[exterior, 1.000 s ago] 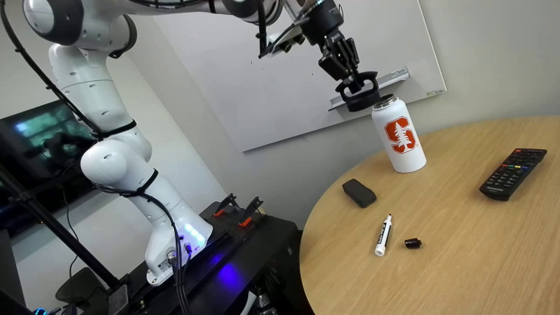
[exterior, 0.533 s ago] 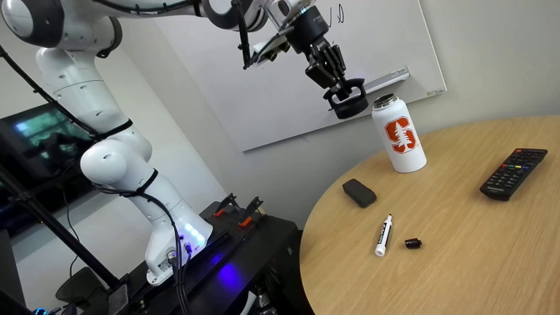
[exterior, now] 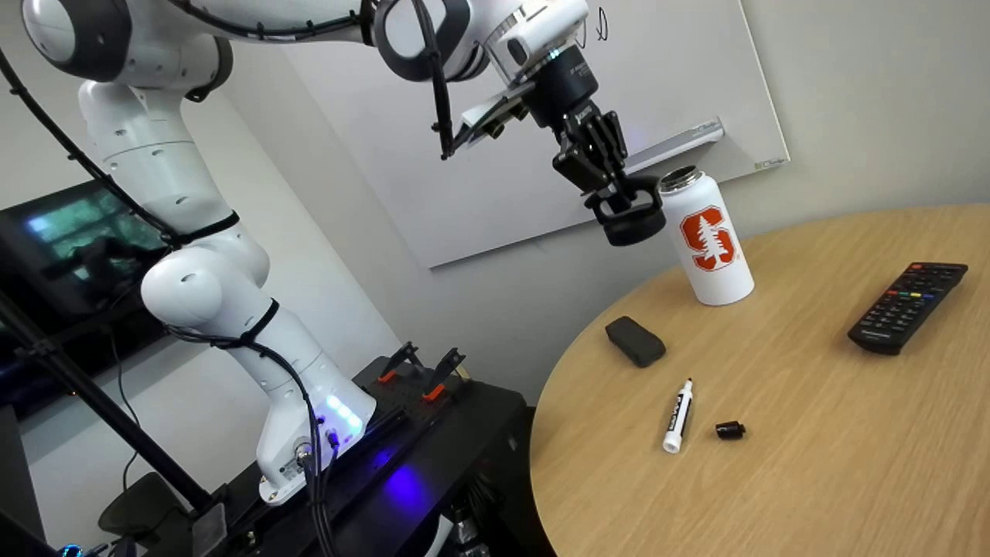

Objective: Remove lid from the white flask and place it on the table

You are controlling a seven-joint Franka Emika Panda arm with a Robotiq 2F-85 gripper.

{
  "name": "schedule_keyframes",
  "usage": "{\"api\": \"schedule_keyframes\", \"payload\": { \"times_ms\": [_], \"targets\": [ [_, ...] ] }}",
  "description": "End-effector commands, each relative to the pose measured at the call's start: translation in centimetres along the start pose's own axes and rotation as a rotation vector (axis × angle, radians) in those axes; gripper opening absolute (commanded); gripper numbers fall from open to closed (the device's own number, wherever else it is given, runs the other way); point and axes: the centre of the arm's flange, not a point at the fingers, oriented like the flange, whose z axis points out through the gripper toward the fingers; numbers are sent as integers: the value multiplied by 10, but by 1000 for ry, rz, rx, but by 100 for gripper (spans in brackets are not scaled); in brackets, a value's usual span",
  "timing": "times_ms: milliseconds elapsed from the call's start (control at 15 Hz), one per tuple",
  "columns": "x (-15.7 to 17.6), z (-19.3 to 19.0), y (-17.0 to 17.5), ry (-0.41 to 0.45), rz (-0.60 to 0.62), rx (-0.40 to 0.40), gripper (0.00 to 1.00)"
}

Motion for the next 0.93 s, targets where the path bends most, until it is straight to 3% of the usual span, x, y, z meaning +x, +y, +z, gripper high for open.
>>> {"api": "schedule_keyframes", "payload": {
  "times_ms": [0,467,867],
  "targets": [
    [-2,42,9,4,77,5,5],
    [3,143,-22,50,201,50,5],
    [17,196,-35,48,220,2,5]
  ]
}}
